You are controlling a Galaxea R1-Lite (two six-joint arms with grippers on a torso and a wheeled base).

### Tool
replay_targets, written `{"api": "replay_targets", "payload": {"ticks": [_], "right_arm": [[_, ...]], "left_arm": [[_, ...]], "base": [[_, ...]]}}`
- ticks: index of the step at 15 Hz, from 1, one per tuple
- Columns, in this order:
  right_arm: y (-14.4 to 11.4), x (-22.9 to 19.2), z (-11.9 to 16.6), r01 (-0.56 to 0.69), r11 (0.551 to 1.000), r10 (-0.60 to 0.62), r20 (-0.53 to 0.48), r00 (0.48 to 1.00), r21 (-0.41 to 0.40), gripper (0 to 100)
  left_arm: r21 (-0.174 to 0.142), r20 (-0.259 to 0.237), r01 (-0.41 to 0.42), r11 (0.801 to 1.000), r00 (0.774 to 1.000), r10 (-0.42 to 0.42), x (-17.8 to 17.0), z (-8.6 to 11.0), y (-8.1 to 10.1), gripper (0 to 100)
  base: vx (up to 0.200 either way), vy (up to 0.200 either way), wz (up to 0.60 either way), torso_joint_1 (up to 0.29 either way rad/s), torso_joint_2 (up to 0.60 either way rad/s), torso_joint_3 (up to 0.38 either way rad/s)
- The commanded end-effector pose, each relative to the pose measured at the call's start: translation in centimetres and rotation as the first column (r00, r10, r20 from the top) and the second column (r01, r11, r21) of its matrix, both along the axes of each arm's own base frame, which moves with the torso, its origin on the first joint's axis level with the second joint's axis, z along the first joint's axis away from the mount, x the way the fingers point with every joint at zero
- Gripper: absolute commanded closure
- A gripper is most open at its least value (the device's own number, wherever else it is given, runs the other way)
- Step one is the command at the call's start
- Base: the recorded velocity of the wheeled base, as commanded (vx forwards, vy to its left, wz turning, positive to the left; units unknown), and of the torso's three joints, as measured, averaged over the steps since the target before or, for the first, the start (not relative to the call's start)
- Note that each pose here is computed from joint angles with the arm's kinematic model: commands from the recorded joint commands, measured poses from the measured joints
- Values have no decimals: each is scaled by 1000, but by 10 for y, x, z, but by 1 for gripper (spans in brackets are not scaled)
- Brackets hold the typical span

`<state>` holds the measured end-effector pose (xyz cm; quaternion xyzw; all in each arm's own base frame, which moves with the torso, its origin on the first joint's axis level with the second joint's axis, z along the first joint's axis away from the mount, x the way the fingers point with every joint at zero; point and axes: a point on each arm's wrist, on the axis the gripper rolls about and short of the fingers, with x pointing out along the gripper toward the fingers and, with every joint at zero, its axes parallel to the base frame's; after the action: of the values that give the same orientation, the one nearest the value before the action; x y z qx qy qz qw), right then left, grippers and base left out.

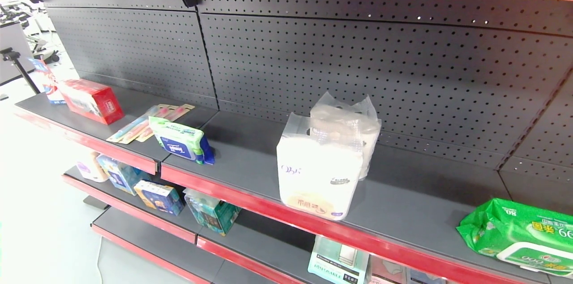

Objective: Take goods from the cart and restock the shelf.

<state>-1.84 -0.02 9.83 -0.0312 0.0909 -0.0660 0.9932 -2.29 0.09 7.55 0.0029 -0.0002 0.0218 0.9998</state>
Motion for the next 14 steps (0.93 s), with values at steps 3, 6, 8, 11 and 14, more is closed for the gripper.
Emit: {"api": "replay_targets", "payload": {"ticks": [3, 6, 8, 11, 14], "right_arm": [[0, -6, -12, -157, 987, 153, 82, 985, 35, 0], [0, -10, -14, -131, 991, 126, 125, 984, 28, 0], [-1, -11, -14, -86, 988, 66, 148, 987, 128, 0], [0, -7, -16, -140, 988, 125, 194, 973, 66, 0], [2, -4, -21, -204, 979, 203, 198, 959, -14, 0]], "left_arm": [[0, 0, -1, 1000, 1000, 1, 0, 0, 0, 0], [0, 0, -1, 1000, 1000, 1, 0, 0, 0, 0], [0, 0, -1, 1000, 1000, 1, 0, 0, 0, 0], [3, -1, 2, 1000, 1000, -2, 0, 0, 0, 0], [0, 0, 1, 1000, 1000, -1, 0, 0, 0, 0]], "base": [[0, 0, 0, 0, 0, 0], [0, 0, 0, 0, 0, 0], [0, 0, 0, 0, 0, 0], [0, 0, 0, 0, 0, 0], [0, 0, 0, 0, 0, 0]]}}
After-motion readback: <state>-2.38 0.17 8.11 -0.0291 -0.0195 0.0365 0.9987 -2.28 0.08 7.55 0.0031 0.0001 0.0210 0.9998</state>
